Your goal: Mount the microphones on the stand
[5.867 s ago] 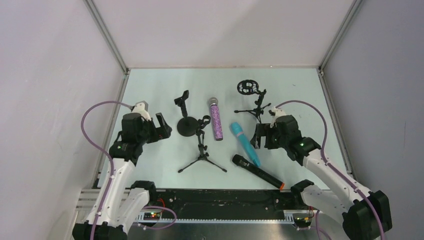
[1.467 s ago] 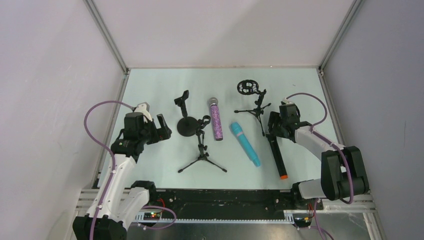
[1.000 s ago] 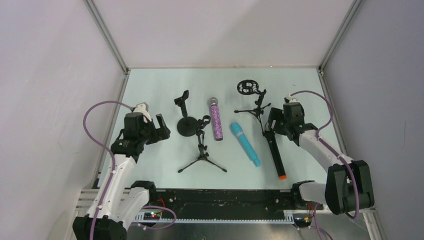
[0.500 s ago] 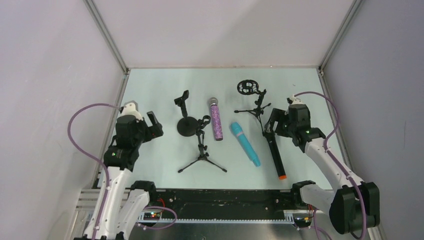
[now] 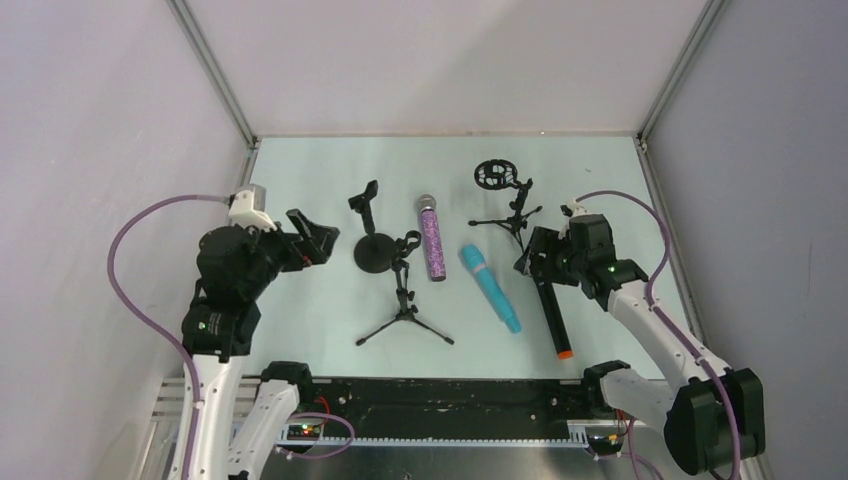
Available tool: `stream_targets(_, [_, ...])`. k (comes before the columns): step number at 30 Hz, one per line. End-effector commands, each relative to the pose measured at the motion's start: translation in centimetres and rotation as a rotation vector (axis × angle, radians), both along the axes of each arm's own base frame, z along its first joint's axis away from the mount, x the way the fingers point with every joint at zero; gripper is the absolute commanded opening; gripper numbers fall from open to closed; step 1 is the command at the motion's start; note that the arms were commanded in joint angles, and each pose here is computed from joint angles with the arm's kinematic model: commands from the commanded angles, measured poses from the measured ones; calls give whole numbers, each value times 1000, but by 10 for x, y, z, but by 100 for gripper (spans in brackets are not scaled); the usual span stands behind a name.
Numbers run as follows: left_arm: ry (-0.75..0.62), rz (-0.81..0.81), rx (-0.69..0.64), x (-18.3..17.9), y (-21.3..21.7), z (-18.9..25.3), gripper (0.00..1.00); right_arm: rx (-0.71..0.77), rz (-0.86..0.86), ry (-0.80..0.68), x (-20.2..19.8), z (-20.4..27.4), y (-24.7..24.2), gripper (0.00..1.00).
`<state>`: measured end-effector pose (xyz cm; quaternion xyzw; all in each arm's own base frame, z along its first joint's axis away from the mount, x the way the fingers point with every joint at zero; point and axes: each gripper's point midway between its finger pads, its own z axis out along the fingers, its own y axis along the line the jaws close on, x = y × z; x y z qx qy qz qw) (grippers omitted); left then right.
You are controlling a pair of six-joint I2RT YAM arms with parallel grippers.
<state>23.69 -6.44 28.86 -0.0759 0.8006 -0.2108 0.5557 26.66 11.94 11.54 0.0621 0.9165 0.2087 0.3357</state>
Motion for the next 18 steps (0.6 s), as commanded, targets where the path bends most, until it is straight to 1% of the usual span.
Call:
stream_targets(1, [-26,-235,-122,-16,-42,29,99,65,30,8,-12,8,12,86])
stream_targets(4, [-41,-302,-158,-25,-54,39,100,96,45,9,-16,10,18,86])
stream_targets(12, [-65,-377,-241,-35,-72,58,98,126,69,29,-29,6,29,86])
stream_targets(18, [-59,-436,-252,-35,-92,66,98,137,72,48,-35,-1,32,86])
